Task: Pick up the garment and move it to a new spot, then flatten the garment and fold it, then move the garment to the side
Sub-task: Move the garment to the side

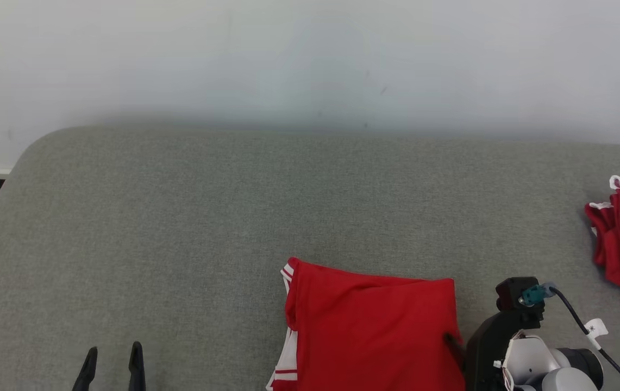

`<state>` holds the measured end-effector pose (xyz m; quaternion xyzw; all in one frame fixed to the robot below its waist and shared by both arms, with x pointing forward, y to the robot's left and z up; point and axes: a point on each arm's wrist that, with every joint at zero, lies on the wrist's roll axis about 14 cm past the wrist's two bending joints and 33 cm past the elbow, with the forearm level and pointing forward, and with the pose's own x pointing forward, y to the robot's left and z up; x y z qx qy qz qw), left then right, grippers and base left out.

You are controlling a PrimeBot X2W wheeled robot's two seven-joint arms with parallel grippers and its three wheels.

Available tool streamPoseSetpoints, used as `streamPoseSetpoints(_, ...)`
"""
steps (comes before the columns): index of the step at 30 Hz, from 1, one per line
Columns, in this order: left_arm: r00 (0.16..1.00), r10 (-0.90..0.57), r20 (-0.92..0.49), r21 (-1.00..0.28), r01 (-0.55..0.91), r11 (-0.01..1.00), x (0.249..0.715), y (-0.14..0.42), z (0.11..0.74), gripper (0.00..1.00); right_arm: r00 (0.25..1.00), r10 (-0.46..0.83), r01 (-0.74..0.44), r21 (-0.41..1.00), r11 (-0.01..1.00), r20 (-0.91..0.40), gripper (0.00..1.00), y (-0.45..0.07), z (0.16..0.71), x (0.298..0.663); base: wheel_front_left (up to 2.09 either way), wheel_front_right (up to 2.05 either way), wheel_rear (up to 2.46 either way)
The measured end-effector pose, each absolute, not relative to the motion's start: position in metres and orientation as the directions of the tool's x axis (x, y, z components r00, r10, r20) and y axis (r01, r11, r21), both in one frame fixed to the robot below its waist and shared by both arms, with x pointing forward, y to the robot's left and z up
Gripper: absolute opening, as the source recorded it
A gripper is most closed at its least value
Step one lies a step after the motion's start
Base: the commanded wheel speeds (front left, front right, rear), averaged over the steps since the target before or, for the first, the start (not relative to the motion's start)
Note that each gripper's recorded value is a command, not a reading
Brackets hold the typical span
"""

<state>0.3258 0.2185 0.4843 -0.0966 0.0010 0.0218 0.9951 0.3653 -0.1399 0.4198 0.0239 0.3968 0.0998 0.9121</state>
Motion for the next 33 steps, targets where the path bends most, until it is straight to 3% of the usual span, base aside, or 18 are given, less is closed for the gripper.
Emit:
streamPoseSetpoints(8,0.997,0.076,-0.033,-0.184,-0.081,0.980,0.324,0.229,0.477,1.00,0.569,0.239,-0.198,0.151,0.968,-0.787,0.98,-0.122,0.387,0.366,0.00,0.00,0.00)
streamPoseSetpoints(9,0.996,0.078,-0.036,-0.183,-0.084,0.980,0.325,0.230,0.476,1.00,0.559,0.245,-0.204,0.156,0.967,-0.792,0.64,-0.119,0.384,0.366,0.00,0.00,0.00)
streamPoseSetpoints(10,0.996,0.079,-0.037,-0.182,-0.085,0.980,0.325,0.230,0.476,1.00,0.554,0.251,-0.208,0.161,0.965,-0.794,0.37,-0.117,0.383,0.367,0.00,0.00,0.00)
streamPoseSetpoints(11,0.996,0.079,-0.036,-0.182,-0.084,0.980,0.326,0.230,0.477,1.00,0.550,0.256,-0.216,0.161,0.963,-0.795,0.37,-0.115,0.382,0.367,0.00,0.00,0.00)
streamPoseSetpoints(13,0.997,0.073,-0.027,-0.182,-0.076,0.980,0.330,0.229,0.479,1.00,0.548,0.269,-0.233,0.164,0.958,-0.792,0.00,-0.109,0.382,0.369,0.00,0.00,0.00)
streamPoseSetpoints(19,0.999,0.031,-0.006,-0.186,-0.032,0.982,0.343,0.218,0.484,1.00,0.586,0.251,-0.271,0.106,0.957,-0.770,0.00,-0.106,0.392,0.384,0.00,0.00,0.00)
streamPoseSetpoints(24,0.998,-0.052,0.027,-0.182,0.056,0.982,0.367,0.193,0.492,1.00,0.668,0.190,-0.304,-0.031,0.952,-0.719,0.00,-0.116,0.432,0.430,0.00,0.00,0.00)
streamPoseSetpoints(27,0.991,-0.123,0.049,-0.182,0.130,0.975,0.388,0.172,0.496,1.00,0.726,0.106,-0.254,-0.121,0.960,-0.680,0.00,-0.153,0.463,0.459,0.00,0.00,0.00)
streamPoseSetpoints(33,0.971,-0.222,0.088,-0.174,0.234,0.956,0.420,0.142,0.501,1.00,0.796,-0.051,-0.100,-0.215,0.972,-0.603,0.00,-0.227,0.506,0.484,0.00,0.00,0.00)
